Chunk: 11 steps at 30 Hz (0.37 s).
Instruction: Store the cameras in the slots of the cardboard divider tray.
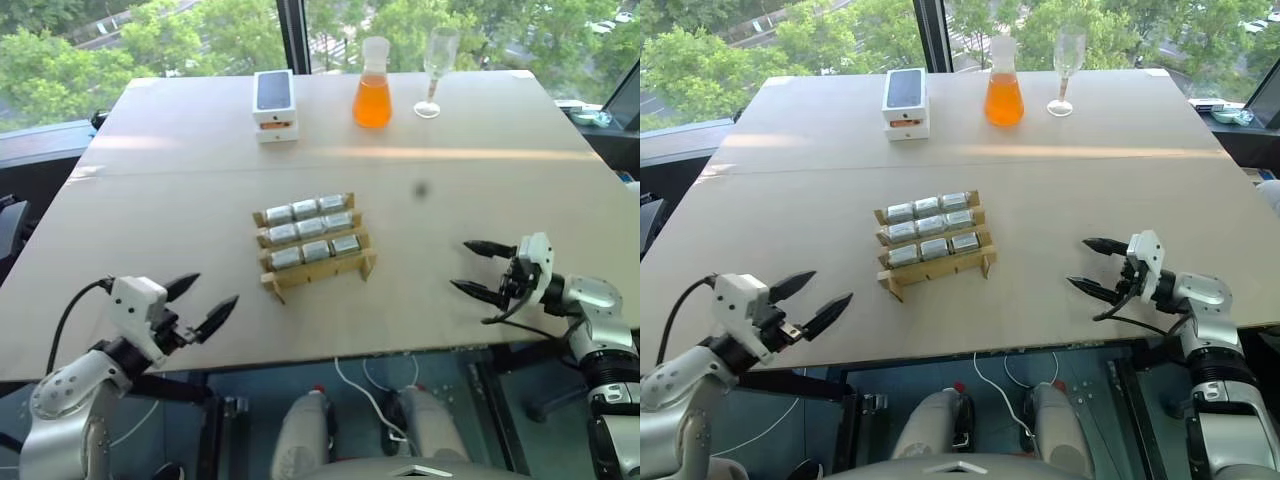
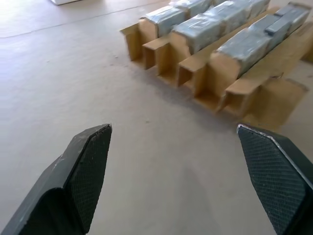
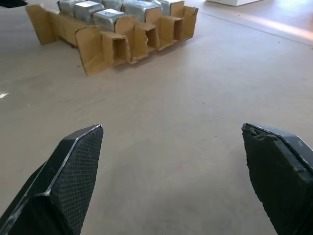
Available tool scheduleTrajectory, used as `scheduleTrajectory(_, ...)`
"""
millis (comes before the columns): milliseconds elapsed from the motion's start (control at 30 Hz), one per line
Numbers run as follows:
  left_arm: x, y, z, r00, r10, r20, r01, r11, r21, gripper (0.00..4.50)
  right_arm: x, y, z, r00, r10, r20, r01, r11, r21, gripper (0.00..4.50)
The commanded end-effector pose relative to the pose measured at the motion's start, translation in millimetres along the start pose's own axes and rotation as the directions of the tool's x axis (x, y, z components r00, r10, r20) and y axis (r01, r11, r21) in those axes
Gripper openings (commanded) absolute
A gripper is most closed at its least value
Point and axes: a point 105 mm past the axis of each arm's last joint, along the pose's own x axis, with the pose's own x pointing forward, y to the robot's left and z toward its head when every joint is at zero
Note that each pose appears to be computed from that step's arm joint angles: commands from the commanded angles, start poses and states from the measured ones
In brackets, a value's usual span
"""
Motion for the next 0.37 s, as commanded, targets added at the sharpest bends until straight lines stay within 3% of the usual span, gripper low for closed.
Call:
scheduleTrajectory(33,-9,21,2,1.0,0.004,0.024,-0.004,1.0,0.005,4.24,-11,-13,15,1.0,-0.02,0.009,0.021,0.998,-0.062,4.5)
scheduleTrajectory(367,5,56,6,0.999,-0.039,0.033,0.039,0.999,0.015,4.24,-6,-16,26,1.0,-0.001,-0.005,0.001,0.997,-0.072,4.5)
